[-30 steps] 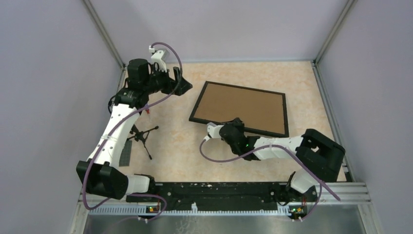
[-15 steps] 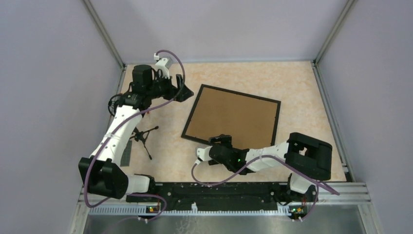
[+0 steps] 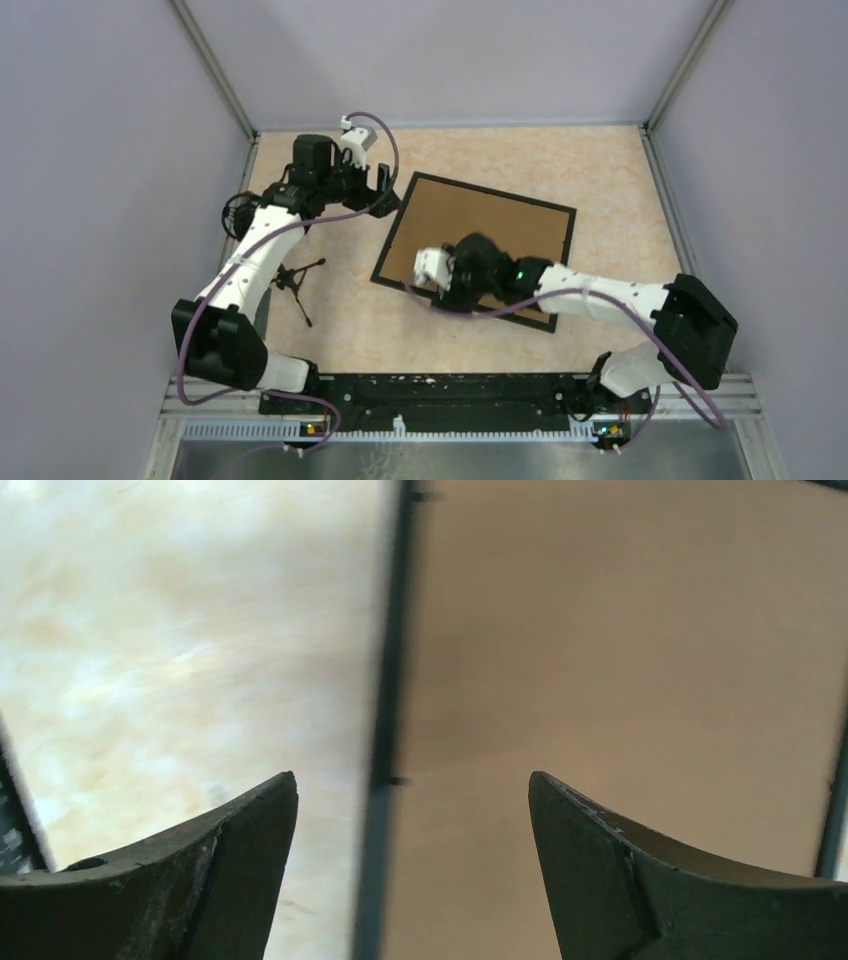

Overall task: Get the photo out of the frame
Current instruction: Turn over the photo frame at the center of the board.

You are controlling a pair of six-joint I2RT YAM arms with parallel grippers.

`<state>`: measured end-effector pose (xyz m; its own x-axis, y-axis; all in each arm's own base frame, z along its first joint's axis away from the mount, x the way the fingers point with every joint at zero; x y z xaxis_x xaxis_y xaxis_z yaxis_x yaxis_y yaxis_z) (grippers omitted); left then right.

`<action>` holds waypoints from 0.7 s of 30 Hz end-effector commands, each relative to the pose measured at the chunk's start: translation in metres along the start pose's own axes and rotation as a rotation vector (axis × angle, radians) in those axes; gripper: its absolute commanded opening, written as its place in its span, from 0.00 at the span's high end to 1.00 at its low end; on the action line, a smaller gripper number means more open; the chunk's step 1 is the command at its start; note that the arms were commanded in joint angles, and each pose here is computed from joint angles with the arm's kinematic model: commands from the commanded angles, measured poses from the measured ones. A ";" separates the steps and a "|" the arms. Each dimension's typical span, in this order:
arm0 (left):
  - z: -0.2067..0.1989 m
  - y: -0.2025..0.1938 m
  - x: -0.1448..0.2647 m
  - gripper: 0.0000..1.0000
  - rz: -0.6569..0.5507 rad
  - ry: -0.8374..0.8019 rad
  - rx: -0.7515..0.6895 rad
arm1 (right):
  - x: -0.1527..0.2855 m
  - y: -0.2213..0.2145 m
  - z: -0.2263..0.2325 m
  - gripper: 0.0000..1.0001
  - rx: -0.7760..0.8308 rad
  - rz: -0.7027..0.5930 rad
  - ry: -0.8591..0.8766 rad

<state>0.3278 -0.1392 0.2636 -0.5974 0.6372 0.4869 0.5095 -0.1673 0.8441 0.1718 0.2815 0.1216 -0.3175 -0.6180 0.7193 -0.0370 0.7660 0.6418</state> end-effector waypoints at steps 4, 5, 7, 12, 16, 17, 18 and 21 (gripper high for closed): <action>0.016 -0.012 -0.027 0.01 0.113 0.056 -0.147 | 0.053 -0.006 -0.111 0.16 -0.461 -0.186 -0.011; 0.020 -0.016 -0.032 0.01 0.130 0.057 -0.153 | 0.059 -0.014 -0.127 0.16 -0.500 -0.188 -0.052; 0.025 -0.023 -0.044 0.01 0.170 0.046 -0.161 | 0.067 -0.035 -0.156 0.16 -0.566 -0.175 -0.110; 0.041 -0.040 -0.070 0.06 0.271 0.044 -0.159 | 0.077 -0.090 -0.224 0.18 -0.684 -0.119 -0.263; 0.053 -0.054 -0.088 0.13 0.341 0.051 -0.140 | 0.071 -0.125 -0.258 0.19 -0.763 -0.088 -0.303; 0.056 -0.057 -0.092 0.14 0.347 0.053 -0.137 | 0.069 -0.134 -0.265 0.20 -0.777 -0.079 -0.315; 0.057 -0.060 -0.096 0.15 0.352 0.051 -0.131 | 0.065 -0.139 -0.270 0.20 -0.780 -0.075 -0.321; 0.061 -0.067 -0.106 0.18 0.367 0.045 -0.119 | 0.052 -0.152 -0.285 0.21 -0.786 -0.051 -0.343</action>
<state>0.3823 -0.1456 0.1384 -0.3994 0.4827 0.7794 0.6467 -0.4542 0.6128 0.4026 0.0807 0.1329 -0.5737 -0.4516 0.6833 0.6158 0.3121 0.7234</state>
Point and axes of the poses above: each gripper's point midway between its finger pads, its own x axis back along the fingers, its own z axis along the line the jaws close on, y = z × x, the point moved 5 cm from there along x, back along the fingers, and after that the axes turned 5 degrees about -x, right-handed, at the moved point
